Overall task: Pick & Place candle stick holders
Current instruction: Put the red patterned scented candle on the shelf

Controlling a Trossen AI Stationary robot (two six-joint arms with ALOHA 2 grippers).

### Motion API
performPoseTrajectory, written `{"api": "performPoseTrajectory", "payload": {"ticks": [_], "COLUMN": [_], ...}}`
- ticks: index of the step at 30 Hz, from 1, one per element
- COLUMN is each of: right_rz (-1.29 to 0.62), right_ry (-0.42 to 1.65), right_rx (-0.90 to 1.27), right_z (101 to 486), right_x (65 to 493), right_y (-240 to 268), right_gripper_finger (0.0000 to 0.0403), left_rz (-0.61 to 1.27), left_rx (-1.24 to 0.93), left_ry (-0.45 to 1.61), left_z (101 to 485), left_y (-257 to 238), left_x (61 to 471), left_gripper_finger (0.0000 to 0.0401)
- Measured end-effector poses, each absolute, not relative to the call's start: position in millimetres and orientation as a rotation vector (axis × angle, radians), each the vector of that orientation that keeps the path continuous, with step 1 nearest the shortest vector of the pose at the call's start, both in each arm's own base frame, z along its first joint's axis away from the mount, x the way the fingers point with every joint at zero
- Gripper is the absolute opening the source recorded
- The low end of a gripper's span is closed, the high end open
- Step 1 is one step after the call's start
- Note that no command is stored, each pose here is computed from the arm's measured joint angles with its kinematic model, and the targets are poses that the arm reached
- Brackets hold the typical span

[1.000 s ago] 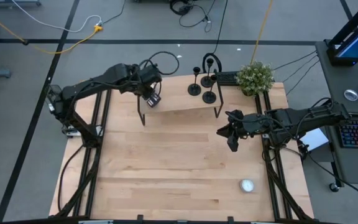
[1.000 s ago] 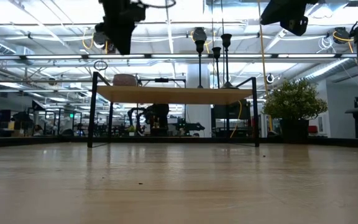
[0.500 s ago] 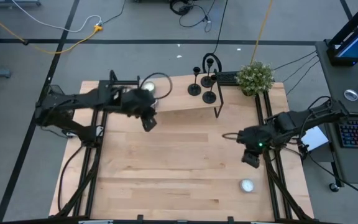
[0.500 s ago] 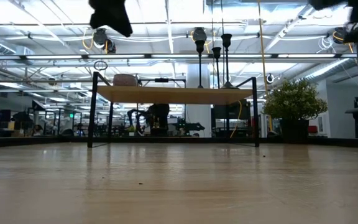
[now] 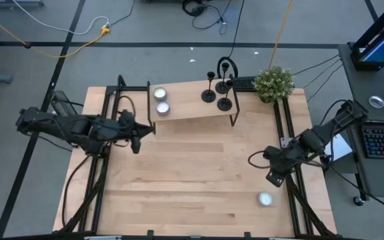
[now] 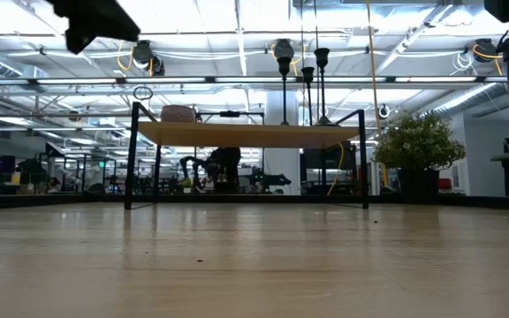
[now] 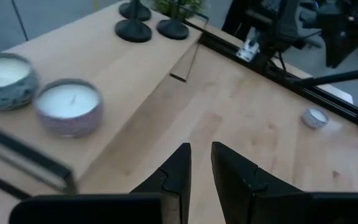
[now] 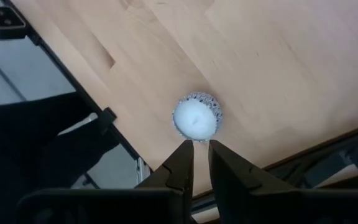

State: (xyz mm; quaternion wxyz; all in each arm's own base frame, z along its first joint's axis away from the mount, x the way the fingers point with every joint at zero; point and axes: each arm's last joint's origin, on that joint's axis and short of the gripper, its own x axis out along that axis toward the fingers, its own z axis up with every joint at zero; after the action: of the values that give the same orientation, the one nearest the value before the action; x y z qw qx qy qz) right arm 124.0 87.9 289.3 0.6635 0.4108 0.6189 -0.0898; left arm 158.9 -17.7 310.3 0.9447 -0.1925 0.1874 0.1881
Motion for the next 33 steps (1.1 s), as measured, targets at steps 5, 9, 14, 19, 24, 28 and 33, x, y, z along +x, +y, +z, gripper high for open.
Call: {"api": "performPoseTrajectory", "payload": {"ticks": [5, 9, 14, 19, 24, 28, 33], "right_rz": [-0.234, -0.255, -0.284, -0.329, -0.376, -0.372, -0.358], "right_ry": [1.378, 1.358, 1.384, 1.436, 1.470, 1.478, 1.475], "right_rx": [0.904, 0.852, 0.777, 0.710, 0.683, 0.696, 0.728], "right_z": [288, 285, 276, 263, 253, 248, 247], "right_x": [119, 118, 122, 130, 137, 142, 144], "right_y": [96, 104, 115, 127, 135, 140, 145], "right_gripper_finger": [0.0045, 0.0045, 0.0045, 0.0045, 0.0045, 0.0046, 0.0068], "left_rz": [0.390, 0.389, 0.363, 0.359, 0.335, 0.317, 0.310], "left_rx": [-0.389, -0.378, -0.368, -0.355, -0.374, -0.366, -0.368], "left_ry": [0.340, 0.304, 0.258, 0.213, 0.190, 0.181, 0.170], "left_z": [297, 287, 278, 266, 255, 251, 248], "left_y": [-21, -23, -24, -21, -19, -18, -17], "left_x": [137, 122, 104, 90, 81, 77, 74], "left_gripper_finger": [0.0065, 0.0065, 0.0065, 0.0065, 0.0065, 0.0065, 0.0065]}}
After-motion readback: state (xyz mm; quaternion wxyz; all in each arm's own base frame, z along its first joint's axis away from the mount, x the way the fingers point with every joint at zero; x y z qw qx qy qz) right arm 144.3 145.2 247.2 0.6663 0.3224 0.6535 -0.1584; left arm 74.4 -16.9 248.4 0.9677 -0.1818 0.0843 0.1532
